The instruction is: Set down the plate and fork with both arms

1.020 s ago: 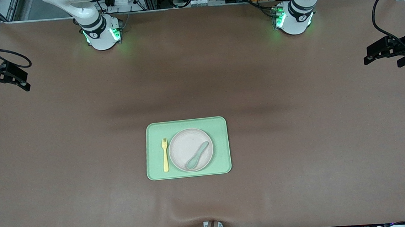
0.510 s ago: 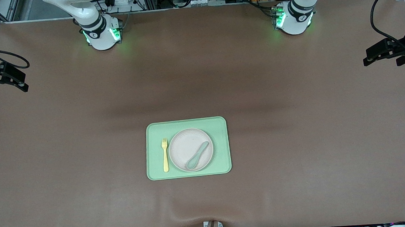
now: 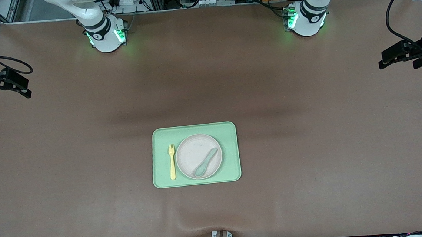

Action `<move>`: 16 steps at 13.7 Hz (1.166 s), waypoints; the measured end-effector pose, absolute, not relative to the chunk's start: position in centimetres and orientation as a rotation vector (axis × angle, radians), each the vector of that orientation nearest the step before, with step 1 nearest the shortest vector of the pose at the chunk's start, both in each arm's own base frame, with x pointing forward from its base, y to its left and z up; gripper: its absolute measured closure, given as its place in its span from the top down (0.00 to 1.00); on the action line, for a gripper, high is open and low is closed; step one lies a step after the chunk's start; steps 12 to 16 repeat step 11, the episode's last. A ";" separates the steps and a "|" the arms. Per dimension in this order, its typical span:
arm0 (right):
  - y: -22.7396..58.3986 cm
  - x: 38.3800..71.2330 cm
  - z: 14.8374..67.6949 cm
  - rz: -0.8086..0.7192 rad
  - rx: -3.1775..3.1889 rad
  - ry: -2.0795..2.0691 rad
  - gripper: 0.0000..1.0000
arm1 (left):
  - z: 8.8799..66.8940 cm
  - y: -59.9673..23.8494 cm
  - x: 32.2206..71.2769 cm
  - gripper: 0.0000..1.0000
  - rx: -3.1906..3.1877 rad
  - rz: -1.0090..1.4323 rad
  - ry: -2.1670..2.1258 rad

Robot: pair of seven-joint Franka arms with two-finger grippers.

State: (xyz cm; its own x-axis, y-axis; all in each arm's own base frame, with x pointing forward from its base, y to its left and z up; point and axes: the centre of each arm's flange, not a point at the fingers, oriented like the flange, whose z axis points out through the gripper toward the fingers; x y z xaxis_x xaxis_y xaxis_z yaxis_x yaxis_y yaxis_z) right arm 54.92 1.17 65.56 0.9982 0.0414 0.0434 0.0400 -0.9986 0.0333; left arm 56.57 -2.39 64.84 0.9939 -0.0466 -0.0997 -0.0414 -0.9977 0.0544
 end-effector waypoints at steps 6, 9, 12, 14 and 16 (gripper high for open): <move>1.1 55.0 65.5 0.068 3.108 0.061 1.00 | 64.8 -2.4 56.6 1.00 3.085 -0.156 -0.068; 0.9 55.0 65.5 0.067 3.108 0.056 1.00 | 64.8 -2.4 56.6 1.00 3.085 -0.156 -0.068; 0.9 55.0 65.5 0.067 3.108 0.055 1.00 | 64.8 -2.4 56.6 1.00 3.085 -0.157 -0.068; 0.9 55.0 65.5 0.067 3.108 0.055 1.00 | 64.8 -2.4 56.6 1.00 3.085 -0.157 -0.068; 0.9 55.0 65.5 0.067 3.108 0.055 1.00 | 64.8 -2.4 56.6 1.00 3.085 -0.157 -0.068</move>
